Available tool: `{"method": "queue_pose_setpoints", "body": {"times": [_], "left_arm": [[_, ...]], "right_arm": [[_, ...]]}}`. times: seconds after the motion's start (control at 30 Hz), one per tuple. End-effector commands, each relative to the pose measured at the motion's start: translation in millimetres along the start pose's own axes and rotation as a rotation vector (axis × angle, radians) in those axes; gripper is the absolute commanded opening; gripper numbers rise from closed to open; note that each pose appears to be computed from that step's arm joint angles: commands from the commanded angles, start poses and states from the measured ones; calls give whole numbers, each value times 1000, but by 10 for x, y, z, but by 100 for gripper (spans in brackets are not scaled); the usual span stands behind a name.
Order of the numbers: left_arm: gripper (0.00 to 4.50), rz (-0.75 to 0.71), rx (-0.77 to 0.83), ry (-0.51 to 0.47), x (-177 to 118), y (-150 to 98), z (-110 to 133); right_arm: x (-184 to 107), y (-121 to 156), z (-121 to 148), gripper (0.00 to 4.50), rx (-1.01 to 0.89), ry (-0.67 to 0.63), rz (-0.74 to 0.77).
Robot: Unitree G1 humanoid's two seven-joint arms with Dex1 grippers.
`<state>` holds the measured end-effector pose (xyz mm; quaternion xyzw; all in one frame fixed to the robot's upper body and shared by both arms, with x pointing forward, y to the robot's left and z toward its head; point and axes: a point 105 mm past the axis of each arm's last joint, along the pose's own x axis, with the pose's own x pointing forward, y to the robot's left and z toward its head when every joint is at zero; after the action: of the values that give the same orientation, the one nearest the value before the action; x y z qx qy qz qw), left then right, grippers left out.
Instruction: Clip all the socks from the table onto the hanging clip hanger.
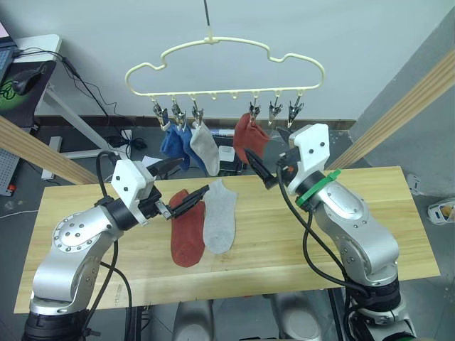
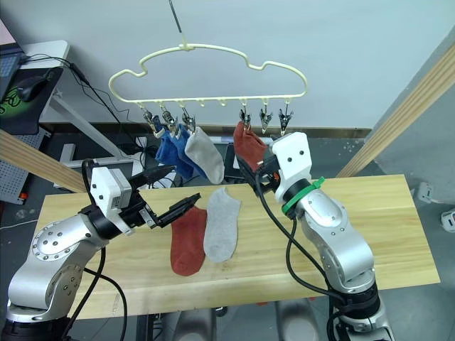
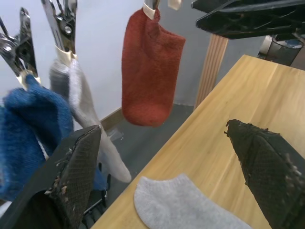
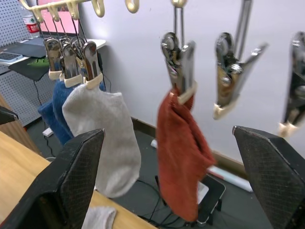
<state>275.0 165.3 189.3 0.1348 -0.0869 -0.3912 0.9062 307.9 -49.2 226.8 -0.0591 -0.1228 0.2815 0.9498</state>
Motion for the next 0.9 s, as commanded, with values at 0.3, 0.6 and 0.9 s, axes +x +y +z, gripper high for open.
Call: {"method": "queue_pose_setpoints", "body": {"times": [0.3, 0.6, 0.9], "left_arm": [[450, -6, 28, -12, 20, 5, 11], [450, -9, 33, -7, 17, 7, -21], [450, -12, 37, -4, 16, 3, -46]], "right_arm": [[39, -115, 122, 253, -25, -29, -98], [112, -139, 176, 253, -20, -46, -133], [179, -180, 236, 253, -28, -72, -164]]}}
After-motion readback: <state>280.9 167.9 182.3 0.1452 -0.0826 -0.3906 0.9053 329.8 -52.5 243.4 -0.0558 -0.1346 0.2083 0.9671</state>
